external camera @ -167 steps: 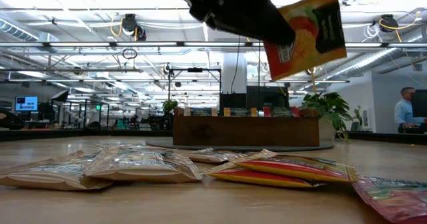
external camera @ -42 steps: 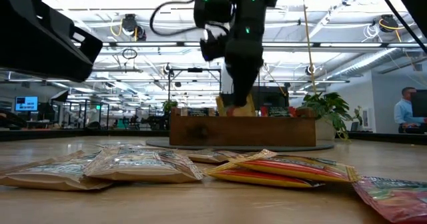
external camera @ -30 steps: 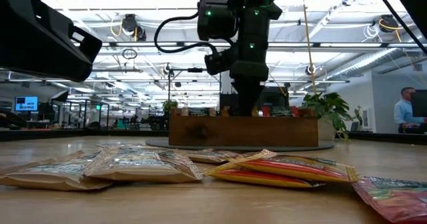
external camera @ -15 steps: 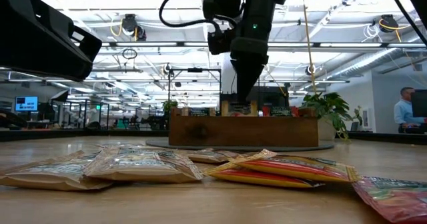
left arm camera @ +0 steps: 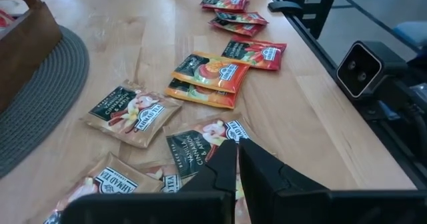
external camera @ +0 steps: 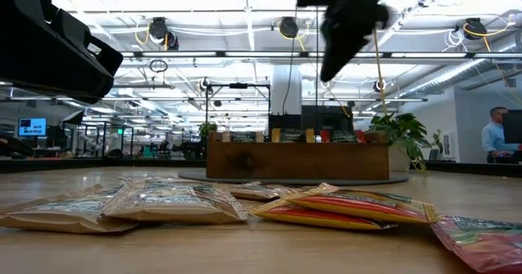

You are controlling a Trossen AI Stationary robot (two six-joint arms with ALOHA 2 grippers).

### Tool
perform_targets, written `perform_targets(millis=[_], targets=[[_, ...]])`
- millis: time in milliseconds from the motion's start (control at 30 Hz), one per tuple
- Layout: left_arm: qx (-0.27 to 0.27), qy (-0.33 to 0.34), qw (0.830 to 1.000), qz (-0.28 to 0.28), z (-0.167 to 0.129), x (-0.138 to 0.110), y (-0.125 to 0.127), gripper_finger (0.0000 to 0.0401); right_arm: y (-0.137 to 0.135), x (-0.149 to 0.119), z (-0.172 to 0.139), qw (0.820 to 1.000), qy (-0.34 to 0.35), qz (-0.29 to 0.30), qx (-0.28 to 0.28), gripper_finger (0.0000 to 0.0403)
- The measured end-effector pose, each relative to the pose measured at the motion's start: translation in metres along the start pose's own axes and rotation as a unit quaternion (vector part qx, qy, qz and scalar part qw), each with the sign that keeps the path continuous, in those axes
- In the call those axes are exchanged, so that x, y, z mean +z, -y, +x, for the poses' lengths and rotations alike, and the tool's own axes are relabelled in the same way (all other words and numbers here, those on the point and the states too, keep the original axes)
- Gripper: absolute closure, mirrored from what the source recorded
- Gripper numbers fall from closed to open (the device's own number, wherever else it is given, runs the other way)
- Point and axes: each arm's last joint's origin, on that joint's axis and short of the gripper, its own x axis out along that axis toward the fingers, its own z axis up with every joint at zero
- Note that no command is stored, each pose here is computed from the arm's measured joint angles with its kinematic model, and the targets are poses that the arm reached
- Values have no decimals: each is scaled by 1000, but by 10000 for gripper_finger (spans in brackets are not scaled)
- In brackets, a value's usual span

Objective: Pick & Place Tea
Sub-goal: Put the brown tea bag into the left slot of the wooden organizer

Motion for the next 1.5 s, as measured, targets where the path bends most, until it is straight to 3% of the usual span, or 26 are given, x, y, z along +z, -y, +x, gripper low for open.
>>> perform_targets(millis=[100,233,400,533,667,833,1067,1300,1500], targets=[[0,1,1000,-17,0,0,0,377,-38,-32,-3,995,86,-19,45,397],[0,2,999,-53,0,0,0,377,-74,-73,5,979,173,-3,108,393],[15,9,998,-65,2,2,-4,377,-101,-104,13,955,248,-6,163,401],[32,13,996,-79,5,4,-11,377,-107,-115,19,940,291,-36,174,400],[48,15,995,-87,8,6,-18,377,-109,-119,20,915,323,-64,235,399],[59,13,994,-89,10,7,-23,377,-106,-117,22,896,376,-46,232,399],[62,-5,995,-74,7,0,-17,377,-103,-113,32,896,381,-14,226,399],[142,-18,984,-109,4,-10,-23,377,-108,-99,64,880,395,-14,264,399],[189,-39,969,-154,2,-18,-31,367,-112,-66,92,898,354,-40,257,402]])
